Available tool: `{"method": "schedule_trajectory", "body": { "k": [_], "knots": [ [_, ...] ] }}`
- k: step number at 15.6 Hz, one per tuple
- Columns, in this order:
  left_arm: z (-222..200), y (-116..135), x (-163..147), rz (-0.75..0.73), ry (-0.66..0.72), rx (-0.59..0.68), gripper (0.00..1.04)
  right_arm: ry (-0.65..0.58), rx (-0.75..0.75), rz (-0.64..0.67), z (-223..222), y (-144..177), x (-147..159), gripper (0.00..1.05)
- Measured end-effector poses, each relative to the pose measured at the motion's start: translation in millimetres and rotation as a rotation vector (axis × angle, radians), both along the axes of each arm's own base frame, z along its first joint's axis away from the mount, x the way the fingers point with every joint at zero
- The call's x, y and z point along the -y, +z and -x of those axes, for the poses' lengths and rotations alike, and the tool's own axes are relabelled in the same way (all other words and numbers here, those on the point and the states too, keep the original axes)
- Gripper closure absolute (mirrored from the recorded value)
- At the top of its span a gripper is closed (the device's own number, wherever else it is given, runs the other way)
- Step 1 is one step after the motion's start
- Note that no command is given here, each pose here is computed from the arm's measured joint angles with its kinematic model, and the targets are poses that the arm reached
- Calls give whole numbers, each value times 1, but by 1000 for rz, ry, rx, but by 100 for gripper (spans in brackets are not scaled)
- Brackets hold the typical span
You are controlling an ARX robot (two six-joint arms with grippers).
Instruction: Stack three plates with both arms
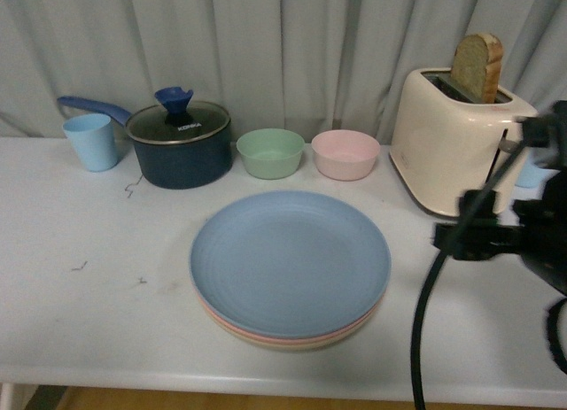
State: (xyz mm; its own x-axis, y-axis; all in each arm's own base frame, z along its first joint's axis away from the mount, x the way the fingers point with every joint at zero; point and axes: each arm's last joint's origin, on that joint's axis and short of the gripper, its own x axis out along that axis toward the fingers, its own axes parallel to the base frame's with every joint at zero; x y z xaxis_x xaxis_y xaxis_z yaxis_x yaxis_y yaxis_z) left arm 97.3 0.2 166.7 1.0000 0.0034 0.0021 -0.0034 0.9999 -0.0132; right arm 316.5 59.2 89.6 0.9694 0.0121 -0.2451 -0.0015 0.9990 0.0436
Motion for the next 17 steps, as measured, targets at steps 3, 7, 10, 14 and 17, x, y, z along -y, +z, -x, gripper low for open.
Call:
{"method": "schedule_trajectory", "body": {
  "k": [3, 7, 10, 14, 17],
  "knots": [
    [0, 0, 0, 0, -3, 0, 7, -30, 241, 19, 32, 51, 23, 74],
    [0, 0, 0, 0, -3, 0, 7, -11, 198, 42, 85, 49, 39, 103],
    [0, 0, 0, 0, -2, 0, 7, -5, 231, 38, 110, 59, 45, 103],
    [0, 0, 0, 0, -2, 1, 7, -24, 221, 39, 134, 70, 60, 103],
    [0, 0, 0, 0, -2, 0, 7, -16, 223, 38, 155, 71, 60, 103]
  ]
}}
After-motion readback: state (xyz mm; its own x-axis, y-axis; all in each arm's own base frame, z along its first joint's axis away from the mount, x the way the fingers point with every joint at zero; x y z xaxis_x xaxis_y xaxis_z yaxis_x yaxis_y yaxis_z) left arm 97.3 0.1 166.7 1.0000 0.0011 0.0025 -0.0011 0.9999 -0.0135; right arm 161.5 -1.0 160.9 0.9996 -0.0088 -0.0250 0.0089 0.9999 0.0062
